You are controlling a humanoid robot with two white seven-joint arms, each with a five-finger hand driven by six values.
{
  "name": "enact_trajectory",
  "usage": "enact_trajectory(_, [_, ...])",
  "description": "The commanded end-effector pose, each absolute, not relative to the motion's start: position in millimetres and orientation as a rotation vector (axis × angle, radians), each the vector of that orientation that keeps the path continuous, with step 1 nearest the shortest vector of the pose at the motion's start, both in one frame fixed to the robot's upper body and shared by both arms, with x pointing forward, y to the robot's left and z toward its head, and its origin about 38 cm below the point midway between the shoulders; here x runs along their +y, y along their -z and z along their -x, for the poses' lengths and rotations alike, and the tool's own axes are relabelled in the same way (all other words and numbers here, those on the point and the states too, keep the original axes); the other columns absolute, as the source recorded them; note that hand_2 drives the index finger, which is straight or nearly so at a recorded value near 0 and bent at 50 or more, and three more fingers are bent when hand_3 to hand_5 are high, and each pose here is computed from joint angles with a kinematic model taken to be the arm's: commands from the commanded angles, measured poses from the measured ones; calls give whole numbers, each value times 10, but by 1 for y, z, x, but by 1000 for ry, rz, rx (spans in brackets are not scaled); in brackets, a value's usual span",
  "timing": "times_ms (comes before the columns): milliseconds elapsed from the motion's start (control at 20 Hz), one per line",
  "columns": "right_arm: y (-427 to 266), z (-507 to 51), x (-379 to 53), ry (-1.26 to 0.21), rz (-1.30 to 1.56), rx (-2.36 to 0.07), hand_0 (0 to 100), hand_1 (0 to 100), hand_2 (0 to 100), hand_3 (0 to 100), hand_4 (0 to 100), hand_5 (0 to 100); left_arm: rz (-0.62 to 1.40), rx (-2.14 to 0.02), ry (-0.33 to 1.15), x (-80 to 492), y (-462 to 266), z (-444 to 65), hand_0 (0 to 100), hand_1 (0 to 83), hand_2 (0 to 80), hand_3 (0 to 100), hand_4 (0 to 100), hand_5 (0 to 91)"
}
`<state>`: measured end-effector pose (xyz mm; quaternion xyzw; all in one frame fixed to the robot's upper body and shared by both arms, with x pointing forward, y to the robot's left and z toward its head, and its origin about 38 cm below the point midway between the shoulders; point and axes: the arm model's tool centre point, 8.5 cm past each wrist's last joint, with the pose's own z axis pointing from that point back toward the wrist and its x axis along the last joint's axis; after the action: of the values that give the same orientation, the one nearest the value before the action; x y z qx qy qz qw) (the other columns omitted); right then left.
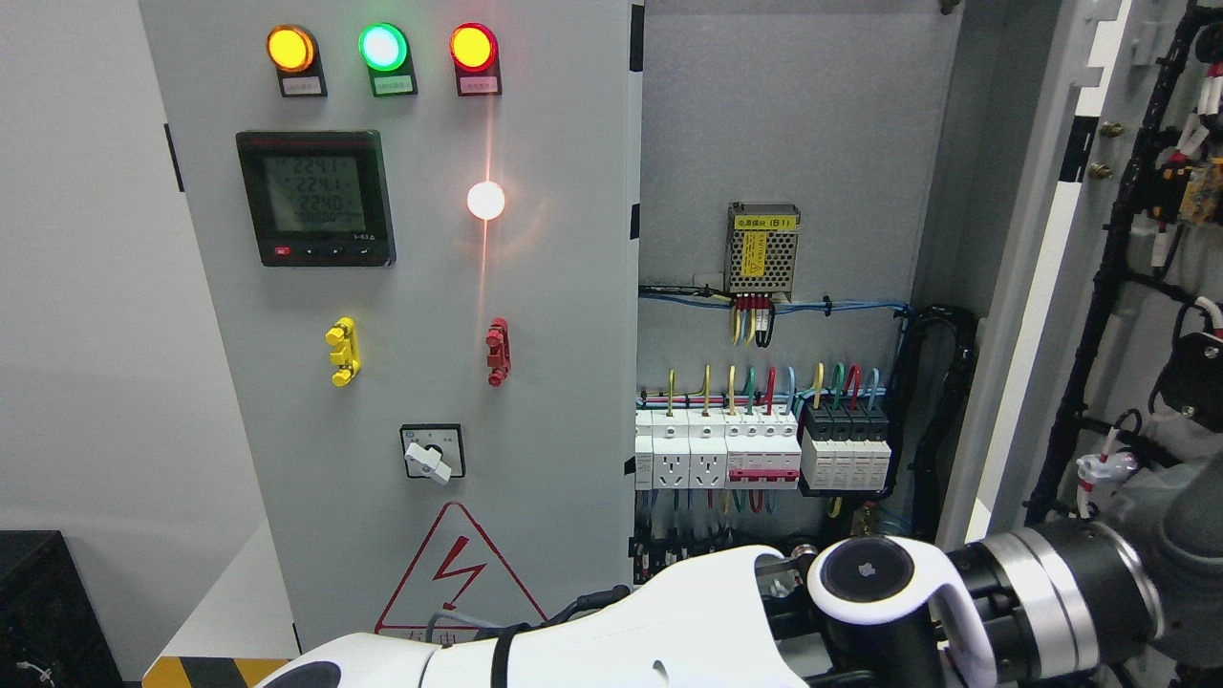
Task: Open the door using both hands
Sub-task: 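Extend the left arm to swing the button door wide open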
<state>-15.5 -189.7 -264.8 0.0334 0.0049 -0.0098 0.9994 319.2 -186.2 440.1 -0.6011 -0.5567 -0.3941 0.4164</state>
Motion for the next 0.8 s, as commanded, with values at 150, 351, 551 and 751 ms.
enact_trajectory(150, [265, 16, -190, 20, -67, 11, 0, 0, 0, 0, 0, 0, 1504, -1424, 995, -154, -442, -325, 0, 0, 0, 0, 0, 0])
enact_trajectory(351, [265, 15, -190, 20, -67, 9, 0, 0, 0, 0, 0, 0, 1507, -1425, 981, -137, -436, -328, 0, 0, 0, 0, 0, 0])
enact_trajectory(551, [265, 15, -190, 20, -67, 9, 0, 0, 0, 0, 0, 0, 1506, -1431, 972, -121, -434, -330, 0, 0, 0, 0, 0, 0])
enact_trajectory(751, [265, 16, -190, 20, -67, 11, 0, 0, 0, 0, 0, 0, 1475, -1447, 926, -92, -425, -345, 0, 0, 0, 0, 0, 0])
